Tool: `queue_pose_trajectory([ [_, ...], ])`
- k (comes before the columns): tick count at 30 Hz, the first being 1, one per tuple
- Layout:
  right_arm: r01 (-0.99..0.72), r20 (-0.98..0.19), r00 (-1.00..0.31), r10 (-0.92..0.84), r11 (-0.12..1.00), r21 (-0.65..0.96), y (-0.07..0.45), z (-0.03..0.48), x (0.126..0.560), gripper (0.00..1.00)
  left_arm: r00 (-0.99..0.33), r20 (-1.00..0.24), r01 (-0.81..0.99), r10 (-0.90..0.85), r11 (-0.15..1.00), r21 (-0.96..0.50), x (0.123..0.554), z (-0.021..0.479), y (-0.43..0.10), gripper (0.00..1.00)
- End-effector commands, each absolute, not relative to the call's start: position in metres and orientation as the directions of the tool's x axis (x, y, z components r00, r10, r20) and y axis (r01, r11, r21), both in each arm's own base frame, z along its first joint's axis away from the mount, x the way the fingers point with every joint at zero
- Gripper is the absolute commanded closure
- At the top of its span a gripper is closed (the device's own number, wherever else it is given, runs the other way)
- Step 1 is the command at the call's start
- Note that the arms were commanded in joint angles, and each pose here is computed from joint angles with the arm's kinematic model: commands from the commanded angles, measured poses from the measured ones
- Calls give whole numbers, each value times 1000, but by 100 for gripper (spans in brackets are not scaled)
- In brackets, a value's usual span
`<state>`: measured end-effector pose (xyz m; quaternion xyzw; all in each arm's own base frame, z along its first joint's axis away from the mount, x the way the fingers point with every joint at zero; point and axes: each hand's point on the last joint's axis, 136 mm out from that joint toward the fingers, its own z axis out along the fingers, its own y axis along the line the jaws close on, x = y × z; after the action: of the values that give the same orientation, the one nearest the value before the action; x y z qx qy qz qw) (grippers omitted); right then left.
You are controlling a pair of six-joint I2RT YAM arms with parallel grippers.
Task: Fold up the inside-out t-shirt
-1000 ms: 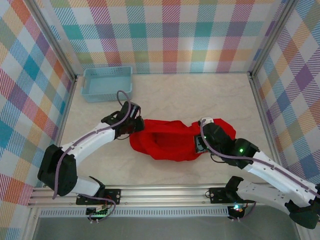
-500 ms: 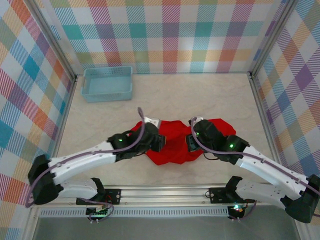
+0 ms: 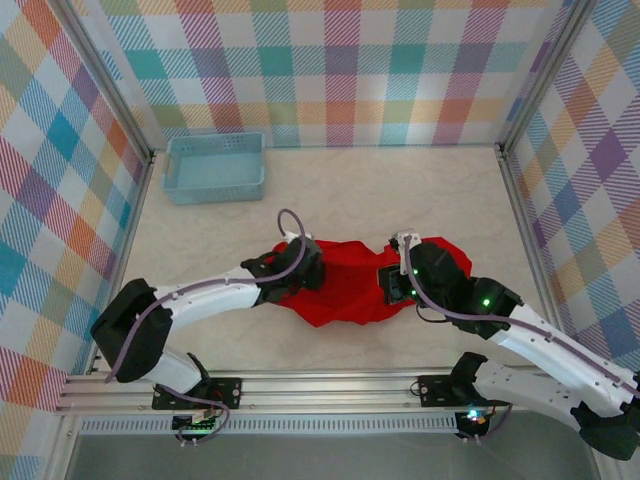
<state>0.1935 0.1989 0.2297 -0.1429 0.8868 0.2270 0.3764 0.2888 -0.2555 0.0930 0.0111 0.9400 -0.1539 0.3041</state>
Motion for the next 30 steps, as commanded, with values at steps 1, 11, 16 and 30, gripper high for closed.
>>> queue_pose_trajectory([
  [1,-430,-716,-692,-90,849,308,202,223,189,100,-795,-591,12,-141,969,-248,316,84,-232,61],
  [11,-437,-700,-709,-85,832,342,219,209,194,100,-824,-564,52,-58,983,-178,322,72,-241,68],
  [16,-442,-691,-716,-99,830,339,223,203,195,100,-759,-648,179,54,976,-127,301,102,-274,71],
  [30,-561,-782,-616,-97,751,349,233,246,176,100,-773,-629,172,87,982,-75,297,82,-283,68],
])
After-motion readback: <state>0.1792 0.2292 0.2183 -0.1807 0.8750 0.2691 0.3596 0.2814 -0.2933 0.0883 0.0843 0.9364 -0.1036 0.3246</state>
